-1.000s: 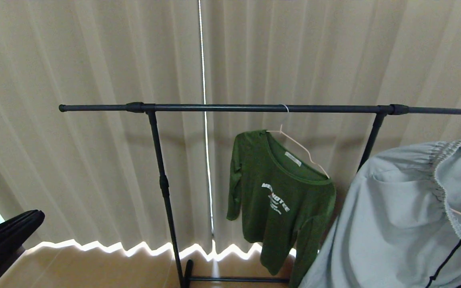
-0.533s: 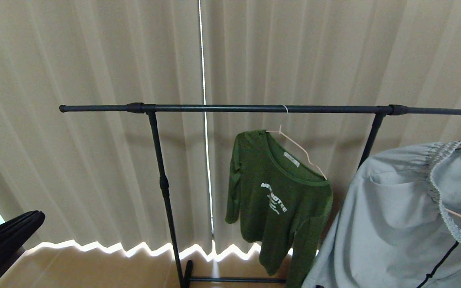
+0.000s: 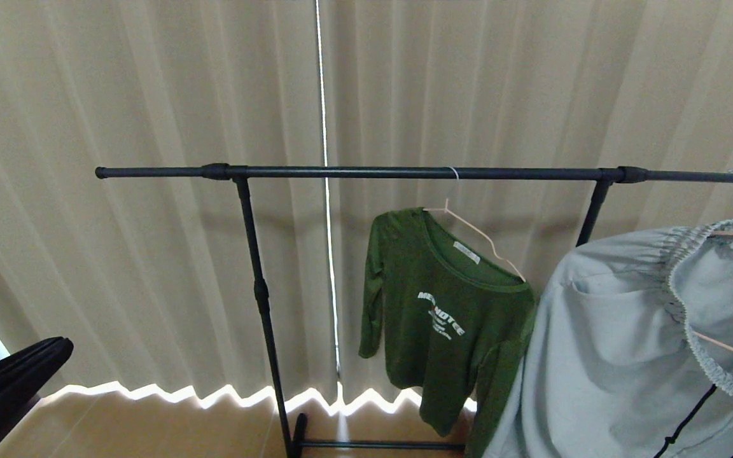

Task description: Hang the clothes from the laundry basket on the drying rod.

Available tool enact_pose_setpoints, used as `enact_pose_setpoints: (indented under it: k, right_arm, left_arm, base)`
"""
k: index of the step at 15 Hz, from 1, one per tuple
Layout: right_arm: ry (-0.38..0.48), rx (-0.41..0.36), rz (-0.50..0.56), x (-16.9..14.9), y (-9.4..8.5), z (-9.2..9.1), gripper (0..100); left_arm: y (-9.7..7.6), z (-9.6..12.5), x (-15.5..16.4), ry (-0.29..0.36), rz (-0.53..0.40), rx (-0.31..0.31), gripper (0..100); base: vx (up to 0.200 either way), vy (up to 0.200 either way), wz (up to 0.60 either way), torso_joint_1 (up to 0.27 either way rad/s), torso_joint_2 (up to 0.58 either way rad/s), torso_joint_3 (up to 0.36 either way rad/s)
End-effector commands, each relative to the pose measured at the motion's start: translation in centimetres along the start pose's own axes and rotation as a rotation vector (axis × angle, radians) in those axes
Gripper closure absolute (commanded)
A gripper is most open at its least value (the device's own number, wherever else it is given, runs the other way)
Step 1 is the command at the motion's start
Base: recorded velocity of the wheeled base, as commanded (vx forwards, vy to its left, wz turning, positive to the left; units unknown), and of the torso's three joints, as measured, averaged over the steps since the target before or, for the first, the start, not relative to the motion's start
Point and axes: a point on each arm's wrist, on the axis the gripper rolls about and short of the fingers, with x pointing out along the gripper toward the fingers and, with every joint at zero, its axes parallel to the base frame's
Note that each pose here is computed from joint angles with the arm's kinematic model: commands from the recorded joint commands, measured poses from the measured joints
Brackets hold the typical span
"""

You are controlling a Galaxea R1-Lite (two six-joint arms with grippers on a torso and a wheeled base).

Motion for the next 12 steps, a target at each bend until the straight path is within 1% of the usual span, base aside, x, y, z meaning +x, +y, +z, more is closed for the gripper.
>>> enact_pose_setpoints:
  k: [1,3,11,12]
  right_arm:
    - [-0.003,-0.004,0.007,-0.01,0.11,0.03,100]
    - [-0.002,-0.004,0.006,-0.04,0.11,0.0,100]
    - [-0.003,-0.004,0.009,-0.07,0.14,-0.03,100]
    - [-0.002,-0.005,0.009,-0.07,0.15,-0.04,100]
  left_arm:
    - [0.0,-0.01,0.03,0.001,0.0,0.0,100]
    - [-0.01,-0.07,0.02,0.004,-0.001,-0.001,100]
    - [-0.1,-0.5,-0.04,0.018,-0.003,-0.001,100]
    - [-0.11,-0.54,-0.05,0.019,-0.004,-0.001,100]
  base:
    - [0.0,0.0,0.0,0.0,0.0,0.0]
    - [0.0,0.0,0.0,0.0,0.0,0.0]
    - [0.0,-0.2,0.0,0.003,0.0,0.004]
    - [0.0,0.0,0.0,0.0,0.0,0.0]
